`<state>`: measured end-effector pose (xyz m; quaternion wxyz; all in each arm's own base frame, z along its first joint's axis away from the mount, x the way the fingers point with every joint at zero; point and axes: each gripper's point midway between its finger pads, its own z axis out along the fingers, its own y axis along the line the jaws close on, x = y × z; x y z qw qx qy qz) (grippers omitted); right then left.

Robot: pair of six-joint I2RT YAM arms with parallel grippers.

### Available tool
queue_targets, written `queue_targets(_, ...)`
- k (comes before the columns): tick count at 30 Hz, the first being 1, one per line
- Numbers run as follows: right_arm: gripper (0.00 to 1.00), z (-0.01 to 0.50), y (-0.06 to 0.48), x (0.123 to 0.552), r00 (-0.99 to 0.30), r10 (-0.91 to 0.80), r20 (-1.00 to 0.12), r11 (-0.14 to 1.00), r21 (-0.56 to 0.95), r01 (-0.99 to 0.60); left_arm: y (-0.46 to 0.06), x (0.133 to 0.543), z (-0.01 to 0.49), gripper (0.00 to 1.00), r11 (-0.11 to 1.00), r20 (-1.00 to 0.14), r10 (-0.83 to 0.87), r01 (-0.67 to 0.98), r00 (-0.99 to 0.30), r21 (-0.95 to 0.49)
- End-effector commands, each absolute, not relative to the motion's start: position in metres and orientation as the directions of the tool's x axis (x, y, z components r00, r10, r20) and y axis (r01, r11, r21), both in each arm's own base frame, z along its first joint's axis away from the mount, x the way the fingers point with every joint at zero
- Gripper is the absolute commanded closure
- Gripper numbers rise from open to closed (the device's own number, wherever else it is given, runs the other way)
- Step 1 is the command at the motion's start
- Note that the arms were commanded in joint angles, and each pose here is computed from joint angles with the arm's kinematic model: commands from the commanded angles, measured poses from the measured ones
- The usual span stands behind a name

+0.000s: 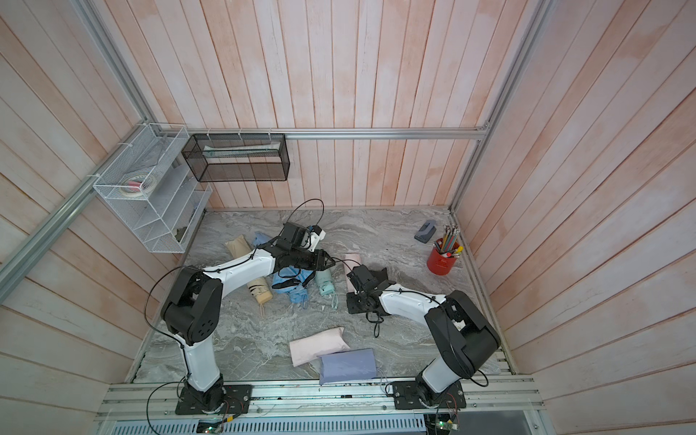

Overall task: Take umbrellas out of sleeves
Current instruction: Take out the umbrella from the umbrella sleeve.

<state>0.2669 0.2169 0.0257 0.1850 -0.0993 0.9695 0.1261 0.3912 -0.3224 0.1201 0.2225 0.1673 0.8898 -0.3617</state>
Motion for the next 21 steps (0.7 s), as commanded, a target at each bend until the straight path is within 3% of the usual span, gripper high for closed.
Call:
queue_targets(1,0.61,0.022,0.216,0.266,-0.914,-0.155,-0.374,0.957,0.173,-0.233,-0.321,0.393,0.128,0.5,0.672,-0.533,0.129,0.469,-0.836,-0.573)
queue_targets(11,0.62,0.017,0.202,0.267,-0.912,-0.158,-0.379,0.976,0.077,-0.201,-0.32,0.393,0.126,0.5,0.675,-0.53,0.13,0.466,-0.838,-0.572)
queue_targets(17,0.61,0.032,0.208,0.267,-0.895,-0.135,-0.425,0.967,0.14,-0.212,-0.32,0.393,0.127,0.5,0.673,-0.531,0.129,0.467,-0.837,-0.573)
queue_targets(21,0.61,0.026,0.214,0.263,-0.906,-0.151,-0.396,0.959,0.162,-0.231,-0.321,0.392,0.125,0.5,0.672,-0.527,0.129,0.465,-0.84,-0.576)
